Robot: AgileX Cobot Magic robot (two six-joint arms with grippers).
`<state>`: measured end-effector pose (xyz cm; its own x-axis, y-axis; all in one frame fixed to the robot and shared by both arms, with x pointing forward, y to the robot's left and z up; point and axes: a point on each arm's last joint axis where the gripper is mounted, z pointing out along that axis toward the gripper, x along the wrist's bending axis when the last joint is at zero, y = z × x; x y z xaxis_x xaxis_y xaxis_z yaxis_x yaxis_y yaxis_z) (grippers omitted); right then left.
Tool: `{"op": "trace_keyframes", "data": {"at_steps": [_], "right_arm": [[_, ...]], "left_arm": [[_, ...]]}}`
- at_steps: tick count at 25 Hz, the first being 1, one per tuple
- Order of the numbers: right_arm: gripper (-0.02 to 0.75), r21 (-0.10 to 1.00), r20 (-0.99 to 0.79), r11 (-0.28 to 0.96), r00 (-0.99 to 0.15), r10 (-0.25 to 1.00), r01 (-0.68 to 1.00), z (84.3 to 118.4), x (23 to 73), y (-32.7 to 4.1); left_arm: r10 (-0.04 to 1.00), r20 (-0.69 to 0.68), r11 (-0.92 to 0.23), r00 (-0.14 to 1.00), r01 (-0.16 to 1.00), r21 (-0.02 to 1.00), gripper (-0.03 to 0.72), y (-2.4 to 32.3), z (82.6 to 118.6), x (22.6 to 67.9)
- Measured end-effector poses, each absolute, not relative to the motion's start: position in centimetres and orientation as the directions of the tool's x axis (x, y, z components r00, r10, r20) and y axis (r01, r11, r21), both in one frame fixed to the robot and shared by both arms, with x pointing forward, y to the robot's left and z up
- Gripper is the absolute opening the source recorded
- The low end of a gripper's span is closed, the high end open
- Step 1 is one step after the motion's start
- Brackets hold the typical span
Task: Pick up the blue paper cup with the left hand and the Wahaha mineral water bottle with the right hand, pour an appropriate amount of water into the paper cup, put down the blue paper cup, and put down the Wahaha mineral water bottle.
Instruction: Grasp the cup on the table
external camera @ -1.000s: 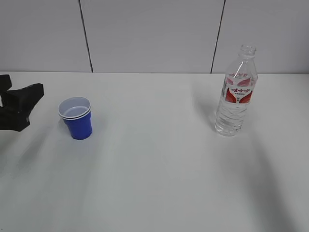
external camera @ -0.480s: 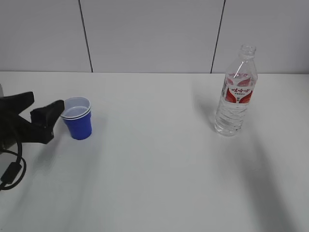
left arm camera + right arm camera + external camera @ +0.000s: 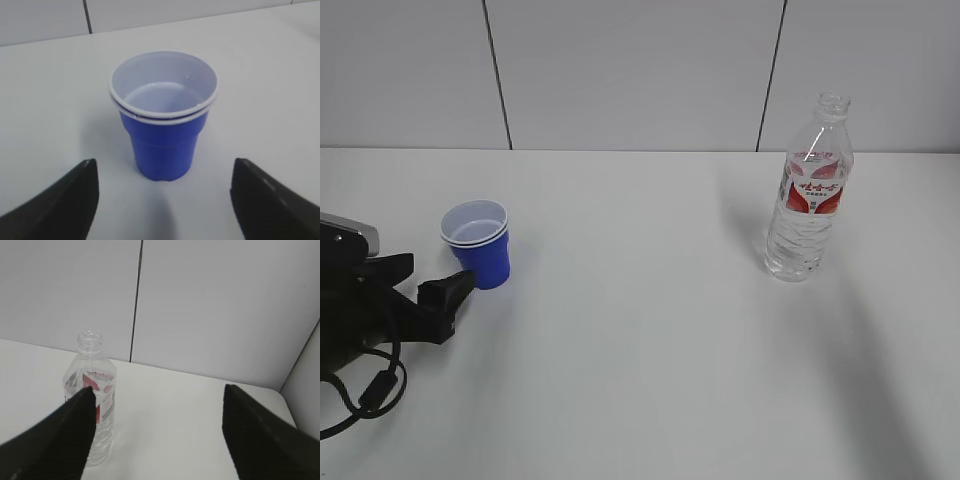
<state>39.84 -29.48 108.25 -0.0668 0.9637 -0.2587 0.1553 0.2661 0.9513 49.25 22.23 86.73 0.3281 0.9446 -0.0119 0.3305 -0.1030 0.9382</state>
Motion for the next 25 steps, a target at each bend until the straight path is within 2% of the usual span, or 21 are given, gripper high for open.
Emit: {"op": "trace_keyframes", "data": {"at_steps": [17,25], "right_arm": [[0.587,0.951,-0.259,0.266,-0.067,0.964,0.155,108.3,39.8,-29.5],[0.587,0.951,-0.260,0.268,-0.067,0.963,0.155,108.3,39.8,-29.5]], "left_arm": [[0.941,-0.006,-0.115,0.338,0.337,0.935,0.605,21.0,83.3,53.3],[0.941,-0.004,-0.110,0.338,0.318,0.942,0.605,20.7,83.4,54.0]]}}
